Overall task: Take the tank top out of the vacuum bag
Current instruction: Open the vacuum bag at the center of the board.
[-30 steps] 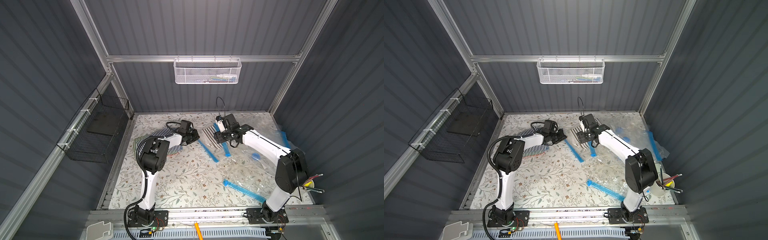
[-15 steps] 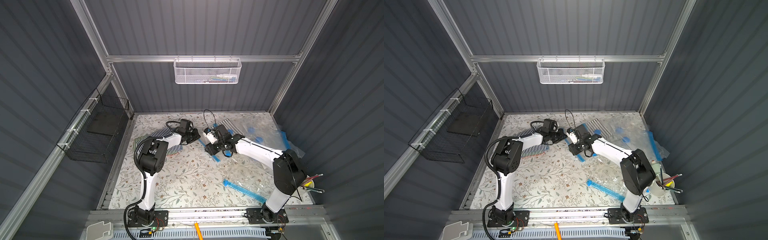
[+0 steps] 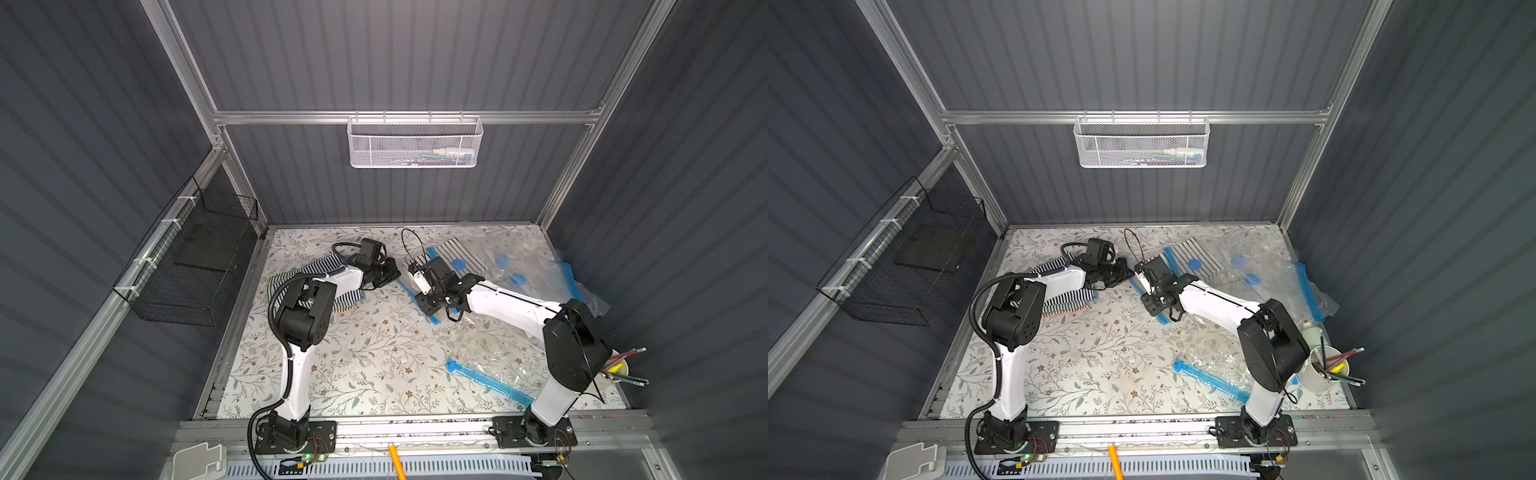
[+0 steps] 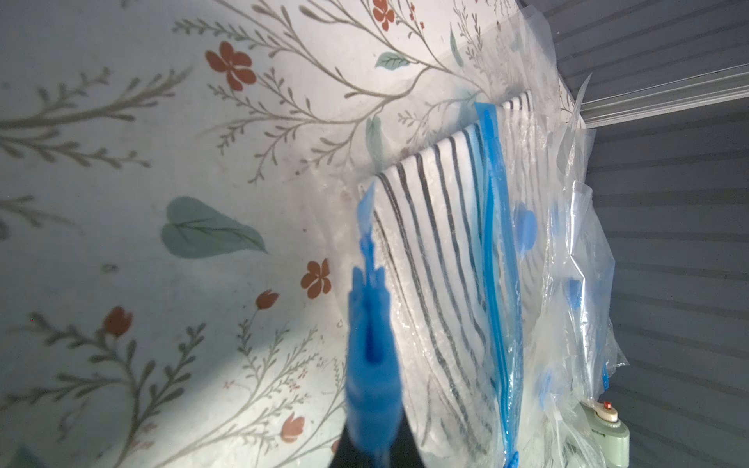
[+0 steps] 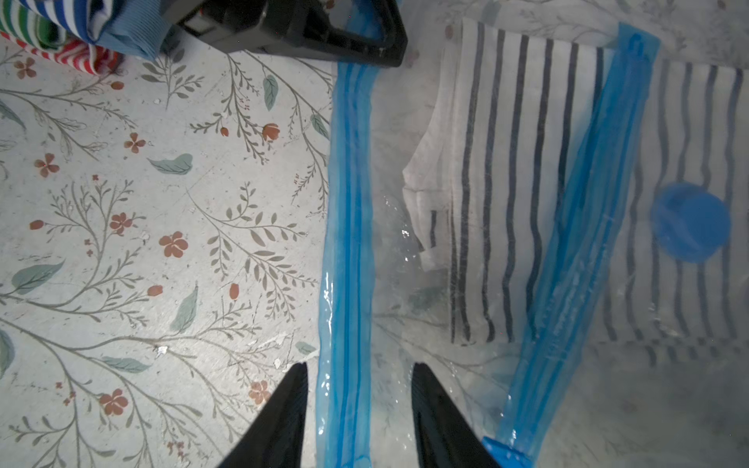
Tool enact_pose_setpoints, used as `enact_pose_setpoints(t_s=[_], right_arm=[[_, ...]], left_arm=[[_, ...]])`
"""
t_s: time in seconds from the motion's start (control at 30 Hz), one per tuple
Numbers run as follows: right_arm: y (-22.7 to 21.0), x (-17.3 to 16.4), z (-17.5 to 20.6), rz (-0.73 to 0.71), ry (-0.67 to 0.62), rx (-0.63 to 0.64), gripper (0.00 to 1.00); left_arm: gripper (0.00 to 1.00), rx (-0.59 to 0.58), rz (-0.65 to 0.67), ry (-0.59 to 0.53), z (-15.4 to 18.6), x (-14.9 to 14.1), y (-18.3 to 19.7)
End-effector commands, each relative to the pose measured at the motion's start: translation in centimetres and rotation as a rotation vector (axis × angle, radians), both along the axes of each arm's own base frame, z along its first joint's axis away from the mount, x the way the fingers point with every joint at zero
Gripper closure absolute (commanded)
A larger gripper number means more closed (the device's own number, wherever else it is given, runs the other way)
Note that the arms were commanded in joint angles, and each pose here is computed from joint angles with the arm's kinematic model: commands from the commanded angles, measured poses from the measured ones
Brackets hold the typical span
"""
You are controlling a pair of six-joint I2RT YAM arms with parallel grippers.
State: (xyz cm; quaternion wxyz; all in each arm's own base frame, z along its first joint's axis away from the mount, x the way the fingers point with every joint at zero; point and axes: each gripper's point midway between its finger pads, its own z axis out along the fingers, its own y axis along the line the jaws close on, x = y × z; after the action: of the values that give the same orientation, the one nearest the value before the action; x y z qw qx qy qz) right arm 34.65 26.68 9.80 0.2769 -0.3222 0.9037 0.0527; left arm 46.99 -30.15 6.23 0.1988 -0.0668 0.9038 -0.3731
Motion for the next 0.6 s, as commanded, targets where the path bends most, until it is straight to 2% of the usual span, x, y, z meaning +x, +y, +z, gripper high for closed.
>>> enact_pose_setpoints(t_s=[0.0,0.2,0.57], right_arm=[[-0.2,-0.7,0.1,0.003,0.012,-0.004,0.54],[0.2,-1.4,-0.2,0.028,0.024,-0.015,0.51],[0.1,-1.2,-1.7,0.022,0.022,-0.086,0.55]], left_arm=[[1.00,-0.003,-0.022,0.008,0.2,-0.4,-0.3],[1.00,-0.006,-0.021,0.012,0.1,-0.5,-0.3],[1.00,-0.019,-0.022,0.010,0.4,-0.6,-0.5]])
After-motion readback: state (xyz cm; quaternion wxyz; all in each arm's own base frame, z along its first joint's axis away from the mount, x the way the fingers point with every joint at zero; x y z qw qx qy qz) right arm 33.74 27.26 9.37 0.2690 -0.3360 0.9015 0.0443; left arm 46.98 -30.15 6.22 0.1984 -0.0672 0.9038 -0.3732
